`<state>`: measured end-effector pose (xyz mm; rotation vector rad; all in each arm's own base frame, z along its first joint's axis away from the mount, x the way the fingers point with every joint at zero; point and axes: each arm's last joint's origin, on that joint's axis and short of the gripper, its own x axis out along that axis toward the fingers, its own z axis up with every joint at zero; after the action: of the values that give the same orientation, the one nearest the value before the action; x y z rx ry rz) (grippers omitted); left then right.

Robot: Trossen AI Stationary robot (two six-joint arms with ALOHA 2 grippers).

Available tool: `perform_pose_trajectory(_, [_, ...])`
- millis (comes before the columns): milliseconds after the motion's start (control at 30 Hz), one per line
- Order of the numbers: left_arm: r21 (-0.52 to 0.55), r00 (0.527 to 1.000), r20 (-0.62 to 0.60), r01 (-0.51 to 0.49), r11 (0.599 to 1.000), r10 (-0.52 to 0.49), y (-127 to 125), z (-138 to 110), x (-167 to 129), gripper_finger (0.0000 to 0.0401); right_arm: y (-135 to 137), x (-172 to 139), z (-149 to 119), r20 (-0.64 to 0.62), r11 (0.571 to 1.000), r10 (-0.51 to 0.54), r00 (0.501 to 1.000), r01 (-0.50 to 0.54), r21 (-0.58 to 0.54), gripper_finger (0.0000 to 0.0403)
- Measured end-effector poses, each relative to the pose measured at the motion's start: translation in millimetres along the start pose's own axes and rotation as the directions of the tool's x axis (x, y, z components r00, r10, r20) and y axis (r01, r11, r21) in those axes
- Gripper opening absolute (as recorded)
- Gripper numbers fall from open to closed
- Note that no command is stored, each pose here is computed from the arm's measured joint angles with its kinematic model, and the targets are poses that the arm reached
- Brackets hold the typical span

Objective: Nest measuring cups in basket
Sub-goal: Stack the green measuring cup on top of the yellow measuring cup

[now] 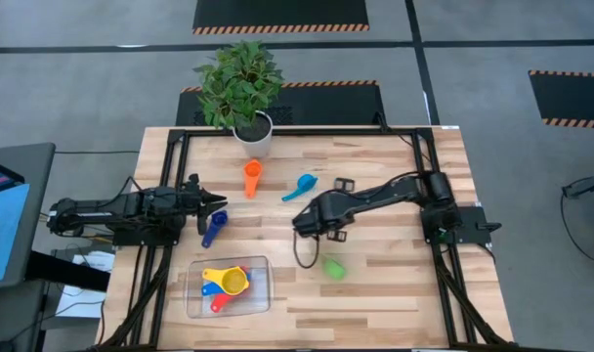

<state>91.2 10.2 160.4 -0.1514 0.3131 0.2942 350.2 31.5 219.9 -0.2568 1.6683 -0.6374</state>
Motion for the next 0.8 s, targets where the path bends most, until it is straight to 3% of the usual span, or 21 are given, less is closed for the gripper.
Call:
perform_pose_trajectory(167, [0.002,1.000,-0.008,-0.003,1.000,0.003,0.0,-0.5,0.7,0.0062,-2.5,5.7,-47.3,0.029,0.981,0.058,0.998,-0.063,0.182,0.0092])
perform_pose_trajectory(333, [0.002,1.000,-0.010,-0.003,1.000,0.003,-0.1,-0.5,0.9,0.0062,18.2,6.4,-91.0,0.194,0.920,0.196,0.961,-0.249,0.303,0.0087])
perform_pose_trajectory(400, [0.002,1.000,-0.010,-0.003,1.000,0.003,-0.1,-0.5,0.9,0.0062,33.0,6.1,-100.4,0.285,0.883,0.281,0.916,-0.363,0.297,0.0085])
perform_pose_trajectory(533, [0.002,1.000,-0.010,-0.003,1.000,0.003,-0.1,-0.5,0.9,0.0062,59.0,-1.5,-112.1,0.479,0.817,0.410,0.776,-0.546,0.185,0.0082])
perform_pose_trajectory(800, [-0.008,1.000,-0.009,-0.003,1.000,0.003,-0.1,-0.4,0.9,0.0062,88.8,-30.4,-117.8,0.664,0.712,0.507,0.550,-0.701,0.036,0.0082])
